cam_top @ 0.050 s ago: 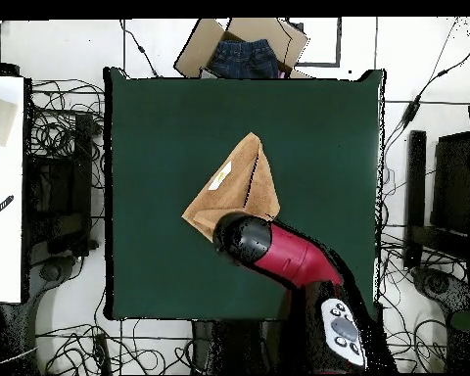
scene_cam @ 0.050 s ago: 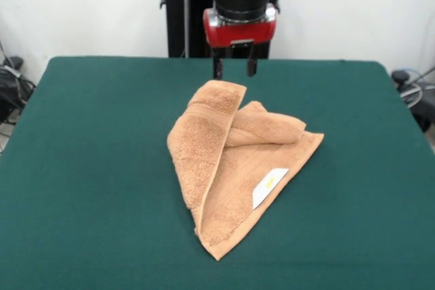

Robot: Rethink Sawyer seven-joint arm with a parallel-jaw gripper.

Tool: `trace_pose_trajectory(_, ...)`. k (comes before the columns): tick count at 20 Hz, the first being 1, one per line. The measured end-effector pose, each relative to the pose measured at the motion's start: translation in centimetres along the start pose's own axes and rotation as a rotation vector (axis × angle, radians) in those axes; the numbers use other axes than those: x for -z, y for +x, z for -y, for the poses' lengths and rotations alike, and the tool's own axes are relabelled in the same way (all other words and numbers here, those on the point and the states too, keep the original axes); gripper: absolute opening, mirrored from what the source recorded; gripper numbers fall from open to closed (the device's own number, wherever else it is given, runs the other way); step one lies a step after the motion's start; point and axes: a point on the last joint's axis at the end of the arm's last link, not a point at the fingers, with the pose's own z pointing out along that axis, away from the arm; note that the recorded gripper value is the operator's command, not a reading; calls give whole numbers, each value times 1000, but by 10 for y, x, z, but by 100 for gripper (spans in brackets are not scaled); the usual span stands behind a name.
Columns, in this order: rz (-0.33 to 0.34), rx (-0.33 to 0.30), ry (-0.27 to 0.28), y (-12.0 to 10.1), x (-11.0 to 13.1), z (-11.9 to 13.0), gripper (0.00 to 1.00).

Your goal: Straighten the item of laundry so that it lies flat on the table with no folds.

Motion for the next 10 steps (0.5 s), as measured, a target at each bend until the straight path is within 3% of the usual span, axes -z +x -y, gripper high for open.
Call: trace_pose_trajectory(10,-58,-2,-31,11,-32,-4,100)
